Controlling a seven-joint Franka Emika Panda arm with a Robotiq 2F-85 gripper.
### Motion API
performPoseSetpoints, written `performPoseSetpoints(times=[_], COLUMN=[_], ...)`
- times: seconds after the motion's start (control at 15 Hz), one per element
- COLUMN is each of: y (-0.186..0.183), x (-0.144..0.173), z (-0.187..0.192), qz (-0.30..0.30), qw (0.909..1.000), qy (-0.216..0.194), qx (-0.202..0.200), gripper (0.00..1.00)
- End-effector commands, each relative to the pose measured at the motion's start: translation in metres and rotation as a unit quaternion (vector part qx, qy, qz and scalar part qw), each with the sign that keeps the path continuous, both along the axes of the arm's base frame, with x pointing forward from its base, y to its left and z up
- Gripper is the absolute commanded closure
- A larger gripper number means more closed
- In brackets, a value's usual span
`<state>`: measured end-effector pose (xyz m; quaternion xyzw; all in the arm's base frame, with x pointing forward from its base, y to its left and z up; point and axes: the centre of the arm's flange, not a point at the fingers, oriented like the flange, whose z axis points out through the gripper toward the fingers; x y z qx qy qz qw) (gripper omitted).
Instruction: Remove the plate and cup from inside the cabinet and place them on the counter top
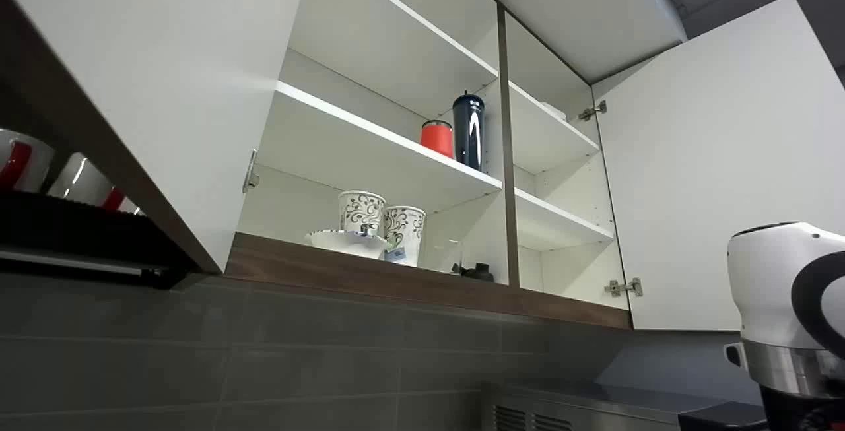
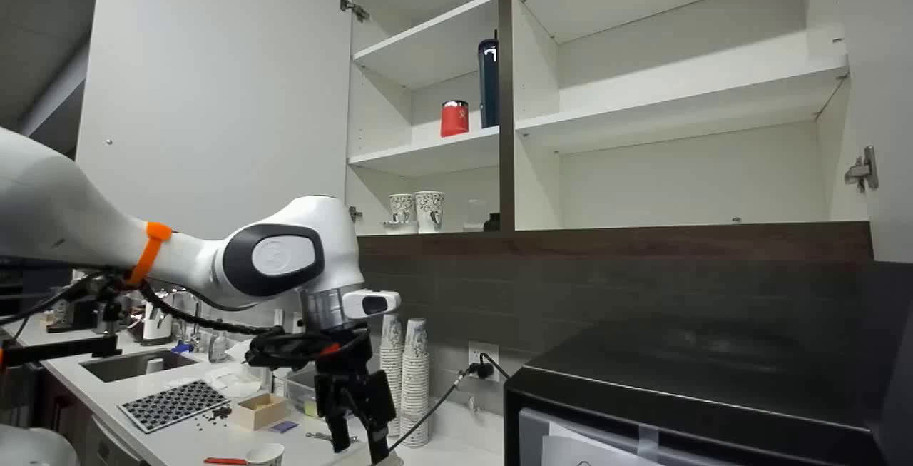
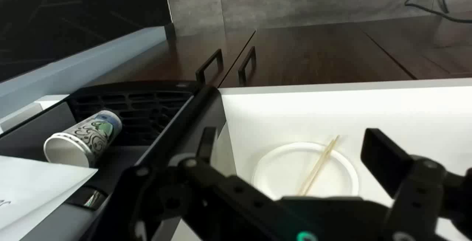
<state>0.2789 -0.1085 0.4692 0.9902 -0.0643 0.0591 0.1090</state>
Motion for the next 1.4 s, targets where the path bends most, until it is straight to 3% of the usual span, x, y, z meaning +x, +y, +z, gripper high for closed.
performPoseSetpoints(times=[0.0,0.67,0.93,1.33], y=[0.001,0.002,0.049,0.128], x=[-0.002,-0.003,0.030,0.051], z=[-0.007,-0.022,0.001,0.047], qz=[0.000,0.001,0.045,0.121], qw=[1.0000,0.9997,0.9987,0.9905], qy=[0.008,0.025,-0.014,-0.065], qx=[0.002,0.007,0.021,0.005], gripper=[0.00,0.00,0.00,0.00])
